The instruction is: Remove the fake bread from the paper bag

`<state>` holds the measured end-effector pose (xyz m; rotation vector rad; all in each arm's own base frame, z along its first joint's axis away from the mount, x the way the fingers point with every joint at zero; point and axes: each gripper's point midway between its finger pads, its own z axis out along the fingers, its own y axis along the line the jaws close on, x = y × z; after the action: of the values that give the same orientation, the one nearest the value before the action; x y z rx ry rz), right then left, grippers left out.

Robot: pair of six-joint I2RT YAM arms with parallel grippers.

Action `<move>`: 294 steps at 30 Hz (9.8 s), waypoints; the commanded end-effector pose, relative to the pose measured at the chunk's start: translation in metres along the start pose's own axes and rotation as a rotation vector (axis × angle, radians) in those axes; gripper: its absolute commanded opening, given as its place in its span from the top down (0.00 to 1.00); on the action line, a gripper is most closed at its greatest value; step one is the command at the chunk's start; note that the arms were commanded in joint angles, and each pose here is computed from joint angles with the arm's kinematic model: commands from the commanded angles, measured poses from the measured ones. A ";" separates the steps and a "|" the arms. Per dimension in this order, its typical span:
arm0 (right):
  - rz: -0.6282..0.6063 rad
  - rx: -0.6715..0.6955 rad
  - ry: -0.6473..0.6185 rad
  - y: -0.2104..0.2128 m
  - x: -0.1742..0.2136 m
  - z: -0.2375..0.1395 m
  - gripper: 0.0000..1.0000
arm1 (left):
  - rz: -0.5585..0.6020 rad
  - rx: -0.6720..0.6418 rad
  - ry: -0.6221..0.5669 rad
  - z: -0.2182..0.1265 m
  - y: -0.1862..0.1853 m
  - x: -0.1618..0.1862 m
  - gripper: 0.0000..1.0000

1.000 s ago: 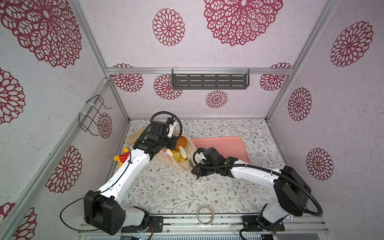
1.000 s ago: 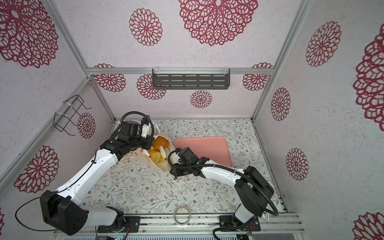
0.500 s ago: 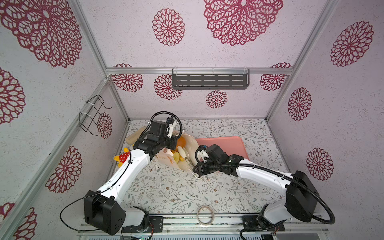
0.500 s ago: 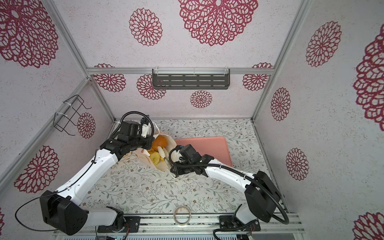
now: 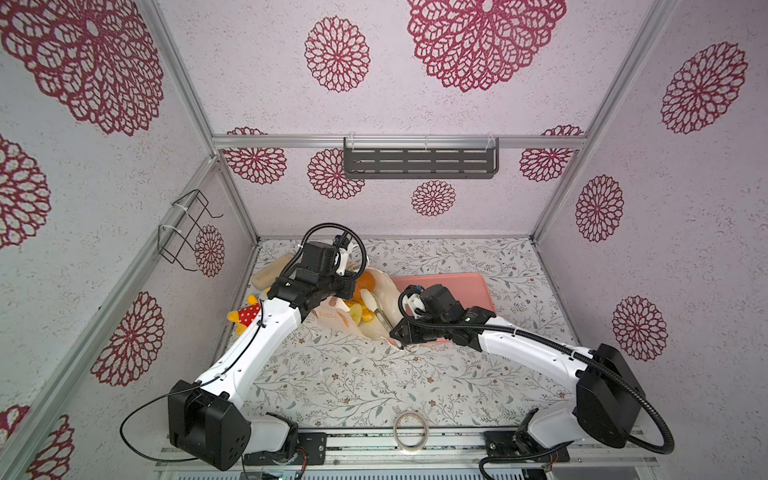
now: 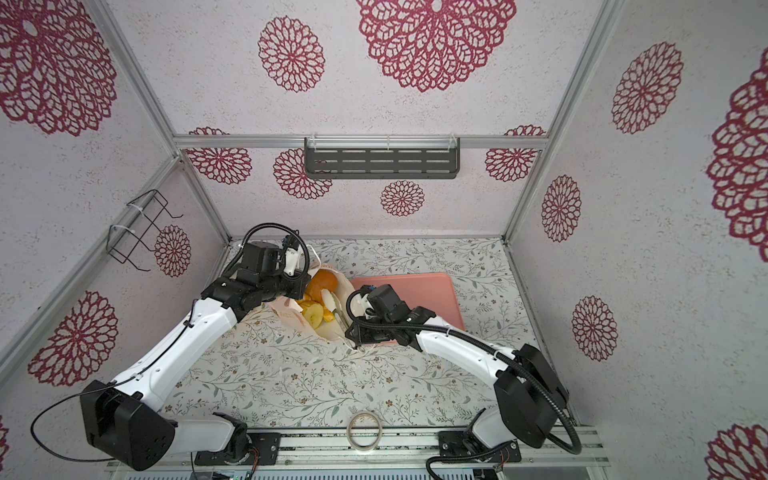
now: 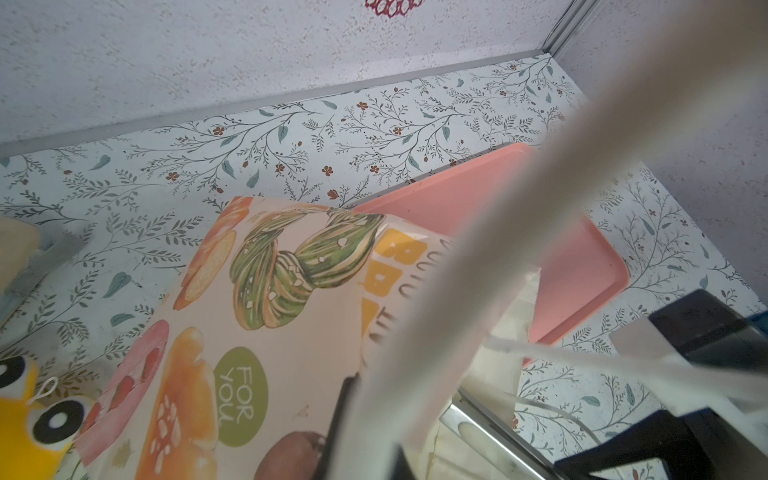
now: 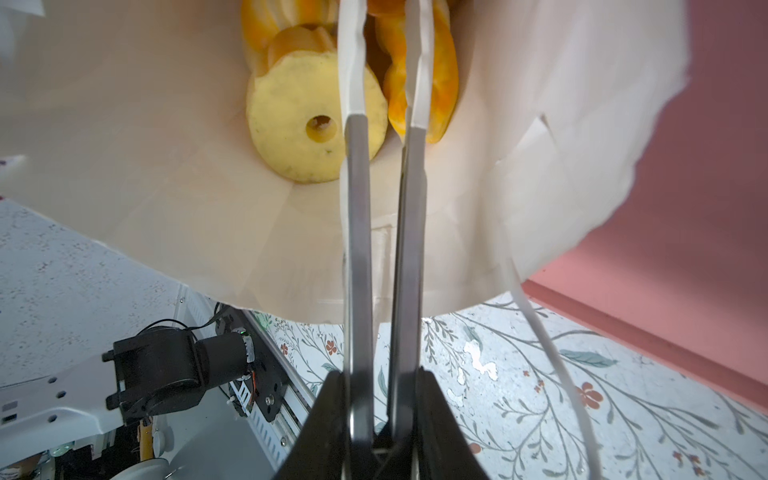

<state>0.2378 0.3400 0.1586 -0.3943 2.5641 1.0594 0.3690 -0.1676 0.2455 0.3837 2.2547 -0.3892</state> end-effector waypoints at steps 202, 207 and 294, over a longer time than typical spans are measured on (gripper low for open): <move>0.120 -0.208 -0.226 0.060 -0.010 -0.143 0.64 | -0.029 -0.032 -0.044 -0.027 0.008 0.011 1.00; 0.143 -0.207 -0.237 0.053 -0.015 -0.125 0.66 | -0.041 -0.019 -0.038 -0.027 0.006 0.014 1.00; 0.405 0.878 -0.444 -0.394 -0.029 -0.221 0.01 | -0.219 -0.016 -0.076 -0.022 0.008 0.012 1.00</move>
<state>0.3545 -0.0814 0.0817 0.5973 2.3937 0.0183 0.3485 -0.1503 0.2364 0.1042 2.2833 -0.4763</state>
